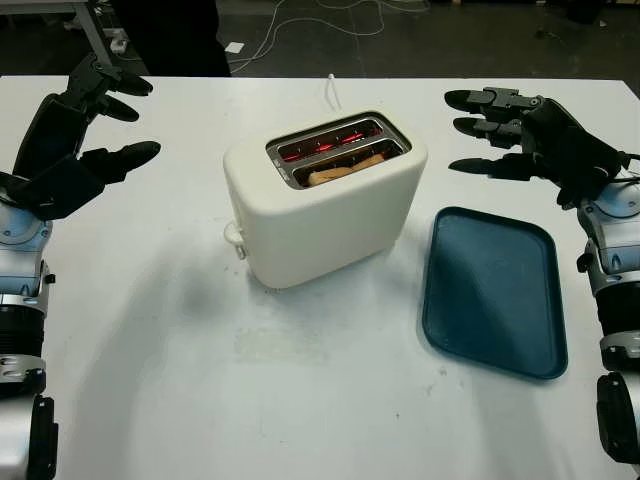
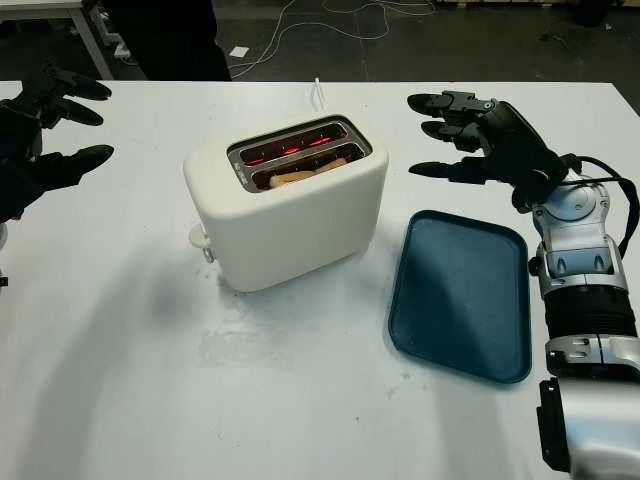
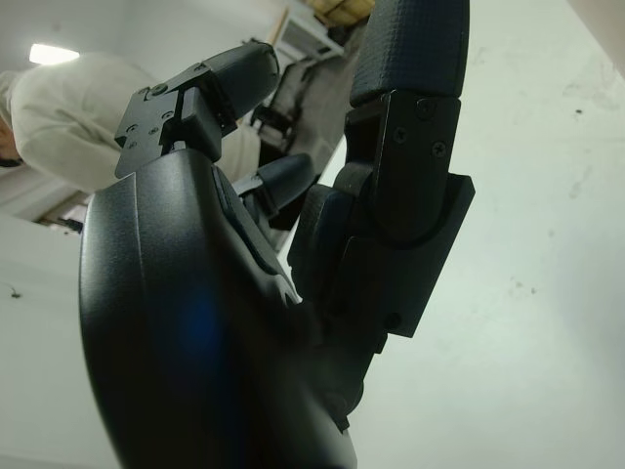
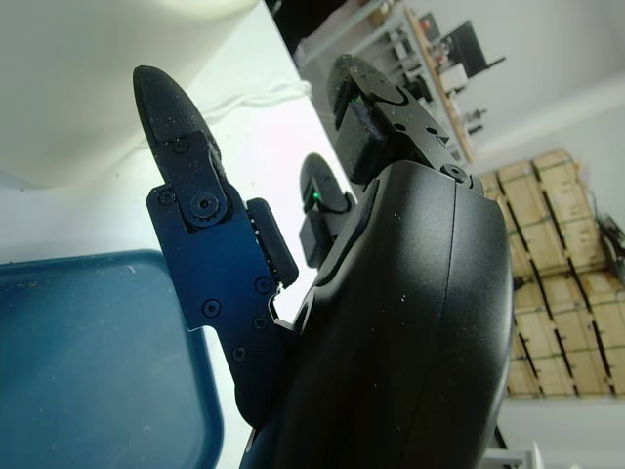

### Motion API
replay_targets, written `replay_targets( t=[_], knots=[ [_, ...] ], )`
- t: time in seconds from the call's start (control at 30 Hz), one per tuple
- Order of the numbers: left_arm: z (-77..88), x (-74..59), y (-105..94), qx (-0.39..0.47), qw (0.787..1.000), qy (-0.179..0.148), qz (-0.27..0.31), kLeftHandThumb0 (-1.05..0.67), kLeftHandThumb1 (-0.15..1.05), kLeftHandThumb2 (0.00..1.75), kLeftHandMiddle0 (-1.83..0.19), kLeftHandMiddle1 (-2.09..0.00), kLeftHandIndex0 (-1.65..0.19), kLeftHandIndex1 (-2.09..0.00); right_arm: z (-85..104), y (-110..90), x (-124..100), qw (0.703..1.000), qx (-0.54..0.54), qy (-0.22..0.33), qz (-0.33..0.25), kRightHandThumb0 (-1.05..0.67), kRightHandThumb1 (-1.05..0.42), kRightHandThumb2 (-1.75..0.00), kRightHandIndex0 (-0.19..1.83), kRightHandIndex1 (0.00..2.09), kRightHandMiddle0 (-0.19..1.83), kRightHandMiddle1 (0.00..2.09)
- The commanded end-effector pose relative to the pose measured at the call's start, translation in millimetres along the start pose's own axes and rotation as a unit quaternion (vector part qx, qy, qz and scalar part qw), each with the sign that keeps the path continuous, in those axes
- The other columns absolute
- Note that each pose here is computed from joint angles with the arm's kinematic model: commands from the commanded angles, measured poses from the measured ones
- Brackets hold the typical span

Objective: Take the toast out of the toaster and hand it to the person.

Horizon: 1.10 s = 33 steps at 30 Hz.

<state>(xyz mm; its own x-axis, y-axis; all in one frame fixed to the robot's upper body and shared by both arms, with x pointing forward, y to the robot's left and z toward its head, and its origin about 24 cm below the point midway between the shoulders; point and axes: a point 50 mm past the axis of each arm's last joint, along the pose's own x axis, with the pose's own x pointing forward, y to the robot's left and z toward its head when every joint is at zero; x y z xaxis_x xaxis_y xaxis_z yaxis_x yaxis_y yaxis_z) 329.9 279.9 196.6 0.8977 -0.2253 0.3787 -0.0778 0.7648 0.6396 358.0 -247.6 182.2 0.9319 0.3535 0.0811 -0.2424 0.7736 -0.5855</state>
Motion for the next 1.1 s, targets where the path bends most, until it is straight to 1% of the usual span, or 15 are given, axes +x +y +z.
replay_targets(
  t=[0.0, 0.63, 0.73, 1.07],
  knots=[
    [-0.3, -1.7, 0.6, -0.003, 1.000, -0.002, 0.004, -1.05, 0.92, 0.24, 0.00, -1.43, 0.00, -1.26, 4.8, -2.8, 0.9, 1.000, -0.003, -0.009, -0.006, -0.57, -0.77, 0.00, 0.46, 0.01, 0.47, 0.00],
    [1.0, -0.8, 0.6, 0.000, 1.000, -0.001, 0.004, -1.05, 0.92, 0.24, 0.00, -1.44, 0.00, -1.27, 6.3, -3.6, 1.6, 1.000, -0.010, -0.011, -0.006, -0.56, -0.77, 0.00, 0.47, 0.01, 0.48, 0.00],
    [1.3, -0.5, 0.7, 0.004, 1.000, -0.006, 0.003, -1.05, 0.92, 0.26, 0.00, -1.44, 0.00, -1.27, 6.5, -3.7, 1.9, 1.000, -0.006, -0.010, -0.006, -0.54, -0.77, 0.00, 0.47, 0.00, 0.48, 0.00],
    [1.4, 0.1, 0.5, 0.001, 1.000, -0.008, 0.002, -1.05, 0.92, 0.27, 0.00, -1.45, 0.00, -1.27, 5.7, -3.2, 2.3, 1.000, -0.004, -0.013, -0.005, -0.57, -0.77, 0.00, 0.46, 0.00, 0.47, 0.00]
  ],
)
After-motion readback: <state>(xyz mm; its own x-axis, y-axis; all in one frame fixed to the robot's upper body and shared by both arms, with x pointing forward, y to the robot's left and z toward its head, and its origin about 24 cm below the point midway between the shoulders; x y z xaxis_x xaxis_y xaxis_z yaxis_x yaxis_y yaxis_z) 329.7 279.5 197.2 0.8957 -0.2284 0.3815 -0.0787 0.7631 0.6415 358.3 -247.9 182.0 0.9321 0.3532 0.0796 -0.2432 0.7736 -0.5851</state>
